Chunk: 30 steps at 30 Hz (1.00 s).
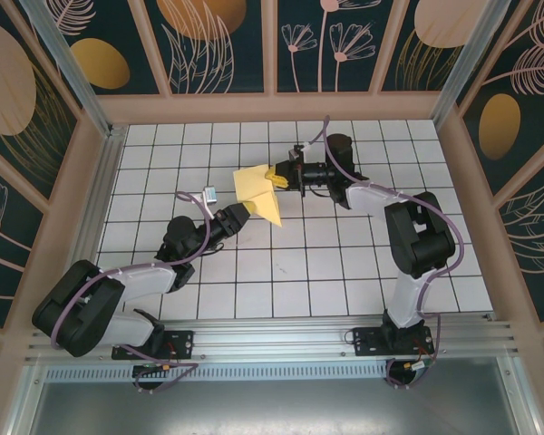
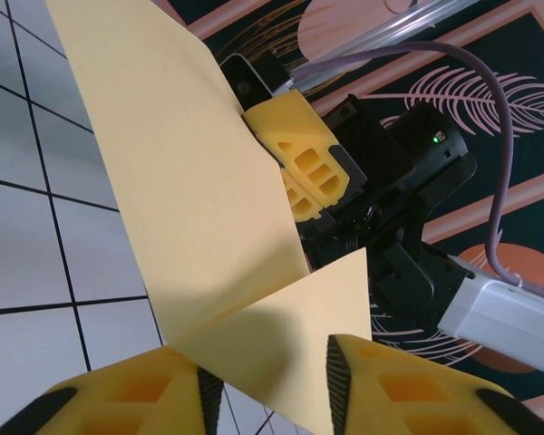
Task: Fold a paper plane with a square sheet of paper (pick it up from the middle)
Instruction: Place the paper at the center of the table.
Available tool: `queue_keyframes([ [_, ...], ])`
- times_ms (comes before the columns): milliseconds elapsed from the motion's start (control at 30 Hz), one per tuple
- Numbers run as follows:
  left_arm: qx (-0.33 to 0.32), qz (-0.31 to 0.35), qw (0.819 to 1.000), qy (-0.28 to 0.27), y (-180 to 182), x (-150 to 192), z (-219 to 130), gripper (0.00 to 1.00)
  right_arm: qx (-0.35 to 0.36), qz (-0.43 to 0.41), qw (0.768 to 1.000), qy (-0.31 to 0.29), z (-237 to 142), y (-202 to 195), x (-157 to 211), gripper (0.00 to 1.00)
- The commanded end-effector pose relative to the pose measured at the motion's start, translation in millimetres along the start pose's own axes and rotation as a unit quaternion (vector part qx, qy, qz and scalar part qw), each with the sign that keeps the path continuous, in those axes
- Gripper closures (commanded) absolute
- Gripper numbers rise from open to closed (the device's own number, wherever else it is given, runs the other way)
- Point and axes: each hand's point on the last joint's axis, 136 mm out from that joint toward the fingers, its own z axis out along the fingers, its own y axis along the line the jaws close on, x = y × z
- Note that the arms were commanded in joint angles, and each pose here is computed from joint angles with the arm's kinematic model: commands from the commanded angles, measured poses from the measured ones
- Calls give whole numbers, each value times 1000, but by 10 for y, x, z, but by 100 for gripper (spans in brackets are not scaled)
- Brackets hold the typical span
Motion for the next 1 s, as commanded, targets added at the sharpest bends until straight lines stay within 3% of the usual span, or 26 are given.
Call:
queue_keyframes([
  [0,20,18,999,-25,-110,-84,-38,71,-17,-26,999,16,-27,197,161,99],
  [133,3,16,999,-28,-43,-93,-31,84,-9,-22,1000,14,-29,108,157,94],
  [267,-42,6,999,-13,194,-8,-28,92,46,-36,998,-23,-132,-160,11,59],
  [367,-97,-4,995,7,507,124,-52,95,91,-51,993,-61,-313,-402,-145,48],
  [500,-135,-20,990,33,819,313,-97,95,146,-59,982,-99,-517,-759,-235,46],
  [700,-176,-43,982,60,1169,535,-185,95,219,-109,964,-106,-559,-1079,-118,46],
  [967,-226,-44,969,85,1454,719,-345,95,310,-204,927,-50,-251,-1433,181,59],
])
